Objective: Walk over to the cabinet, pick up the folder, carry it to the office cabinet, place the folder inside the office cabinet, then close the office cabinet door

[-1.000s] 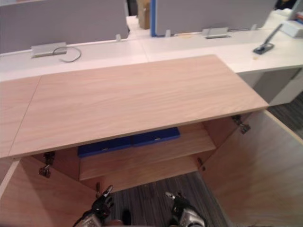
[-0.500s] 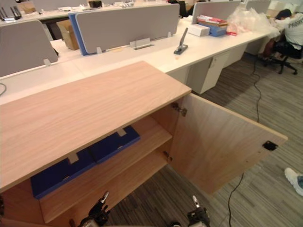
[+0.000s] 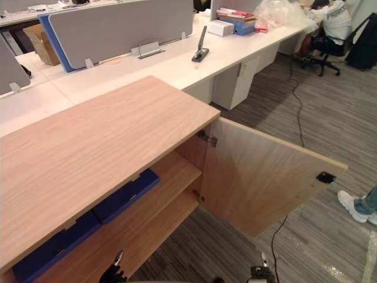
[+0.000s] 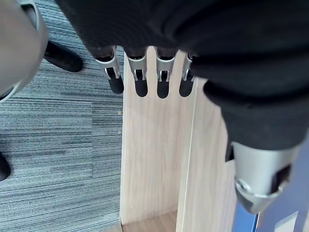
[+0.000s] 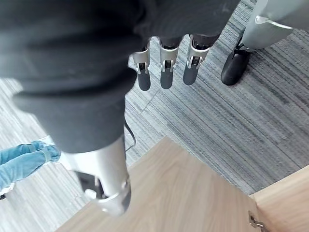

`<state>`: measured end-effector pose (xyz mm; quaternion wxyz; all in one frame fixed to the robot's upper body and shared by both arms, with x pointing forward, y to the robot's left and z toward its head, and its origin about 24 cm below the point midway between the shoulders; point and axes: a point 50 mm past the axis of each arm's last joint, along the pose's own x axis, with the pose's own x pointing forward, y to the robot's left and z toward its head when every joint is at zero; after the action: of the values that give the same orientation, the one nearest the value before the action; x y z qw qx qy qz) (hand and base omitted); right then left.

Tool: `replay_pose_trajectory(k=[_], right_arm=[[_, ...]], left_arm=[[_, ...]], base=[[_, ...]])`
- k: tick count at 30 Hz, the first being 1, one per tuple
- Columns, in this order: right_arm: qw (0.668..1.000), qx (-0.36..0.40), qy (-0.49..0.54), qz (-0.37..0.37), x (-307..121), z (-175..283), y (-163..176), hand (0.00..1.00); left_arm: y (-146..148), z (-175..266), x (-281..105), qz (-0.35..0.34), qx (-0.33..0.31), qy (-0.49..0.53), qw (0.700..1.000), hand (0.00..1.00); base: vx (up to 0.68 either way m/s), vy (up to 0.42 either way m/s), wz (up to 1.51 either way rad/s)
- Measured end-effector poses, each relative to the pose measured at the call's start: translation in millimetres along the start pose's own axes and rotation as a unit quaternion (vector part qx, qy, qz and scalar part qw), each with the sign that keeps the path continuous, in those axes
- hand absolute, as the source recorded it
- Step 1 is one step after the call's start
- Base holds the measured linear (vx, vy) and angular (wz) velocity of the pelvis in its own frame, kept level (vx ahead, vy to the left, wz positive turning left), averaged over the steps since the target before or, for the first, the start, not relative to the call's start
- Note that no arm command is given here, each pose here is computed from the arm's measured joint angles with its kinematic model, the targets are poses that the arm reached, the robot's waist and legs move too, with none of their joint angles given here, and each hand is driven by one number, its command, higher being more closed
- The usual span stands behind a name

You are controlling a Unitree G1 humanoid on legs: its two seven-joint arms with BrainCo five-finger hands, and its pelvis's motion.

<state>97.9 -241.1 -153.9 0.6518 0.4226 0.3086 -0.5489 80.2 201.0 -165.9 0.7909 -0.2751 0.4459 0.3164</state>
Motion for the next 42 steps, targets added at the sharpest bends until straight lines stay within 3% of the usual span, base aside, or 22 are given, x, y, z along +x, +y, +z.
replay_pose_trajectory(k=[12, 24, 32, 37, 42], right_arm=[[0.962, -0.013, -0.242, 0.124, -17.2, 141.0, 98.5, 0.0], [0.948, -0.01, -0.271, 0.167, -35.4, 195.2, 153.5, 0.0], [0.911, -0.105, -0.327, 0.23, -89.5, 260.5, 222.0, 0.0], [0.886, -0.178, -0.349, 0.247, -103.3, 270.4, 234.3, 0.0], [0.827, -0.339, -0.369, 0.255, -106.1, 255.8, 247.7, 0.0]], left_arm=[[33.4, -3.6, -6.0, 0.035, 0.021, 0.01, 0.999, 0.0], [44.9, -3.4, -8.3, 0.046, 0.016, 0.014, 0.999, 0.0], [52.0, -10.1, -11.2, 0.051, 0.009, 0.025, 0.998, 0.0], [54.8, -13.5, -12.8, 0.051, 0.01, 0.031, 0.998, 0.0], [48.6, -11.2, -11.4, 0.028, 0.023, 0.028, 0.999, 0.0]], base=[[-0.03, 0.031, -0.08], [0.0, 0.0, 0.0], [-0.04, -0.01, 0.06], [-0.02, -0.012, 0.0], [-0.05, 0.005, 0.0]])
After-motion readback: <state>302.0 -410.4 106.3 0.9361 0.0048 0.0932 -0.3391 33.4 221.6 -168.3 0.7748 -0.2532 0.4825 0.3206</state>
